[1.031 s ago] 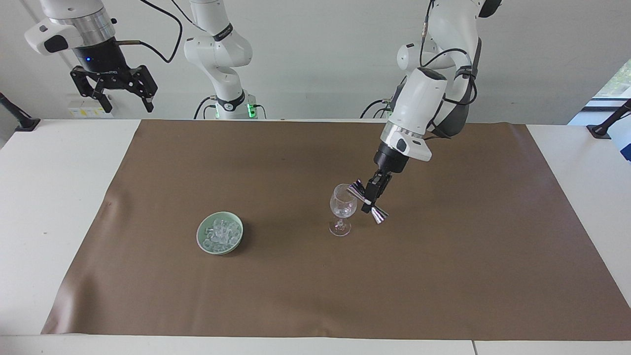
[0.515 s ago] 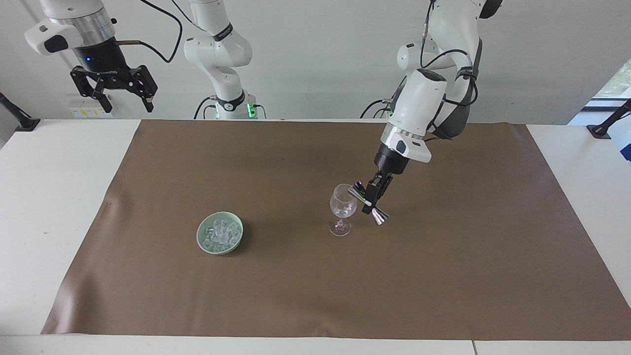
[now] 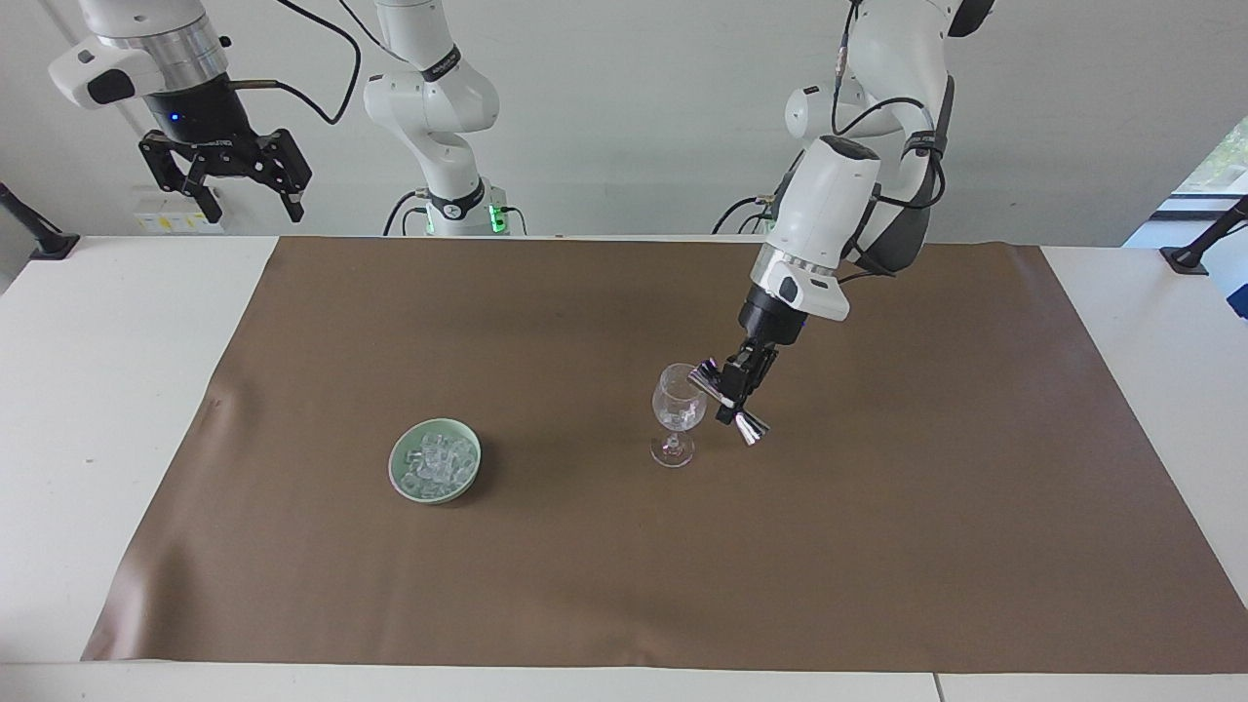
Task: Pour wine and add ice with both arms
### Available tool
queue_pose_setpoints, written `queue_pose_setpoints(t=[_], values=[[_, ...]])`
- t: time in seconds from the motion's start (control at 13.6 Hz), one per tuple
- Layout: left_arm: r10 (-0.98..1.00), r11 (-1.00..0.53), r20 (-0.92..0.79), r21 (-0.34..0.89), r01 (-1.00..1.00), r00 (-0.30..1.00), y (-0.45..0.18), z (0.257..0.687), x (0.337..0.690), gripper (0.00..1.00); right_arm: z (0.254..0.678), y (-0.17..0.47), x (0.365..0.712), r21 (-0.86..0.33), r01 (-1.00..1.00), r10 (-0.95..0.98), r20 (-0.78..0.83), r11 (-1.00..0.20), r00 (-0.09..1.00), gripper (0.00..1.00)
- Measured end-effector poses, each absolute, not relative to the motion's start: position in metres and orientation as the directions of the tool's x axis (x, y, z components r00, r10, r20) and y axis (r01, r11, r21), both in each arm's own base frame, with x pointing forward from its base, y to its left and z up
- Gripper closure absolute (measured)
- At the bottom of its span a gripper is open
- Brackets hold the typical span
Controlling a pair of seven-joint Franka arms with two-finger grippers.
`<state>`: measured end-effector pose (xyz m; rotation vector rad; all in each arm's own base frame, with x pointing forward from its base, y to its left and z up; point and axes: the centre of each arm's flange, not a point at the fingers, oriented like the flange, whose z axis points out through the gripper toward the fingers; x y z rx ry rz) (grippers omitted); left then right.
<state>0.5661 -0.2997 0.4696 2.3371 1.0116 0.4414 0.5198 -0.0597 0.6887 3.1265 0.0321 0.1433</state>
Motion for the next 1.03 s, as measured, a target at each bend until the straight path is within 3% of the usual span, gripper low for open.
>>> queue_pose_setpoints(t=[1.03], values=[[0.707,-0.625,0.138,0.58,0.522,0.694,-0.3063,0.4681,0.5617,0.78,0.6887,-0.0597,0.5198,0.013,0.02,0.021,0.091,-1.0,0.996,0.0]])
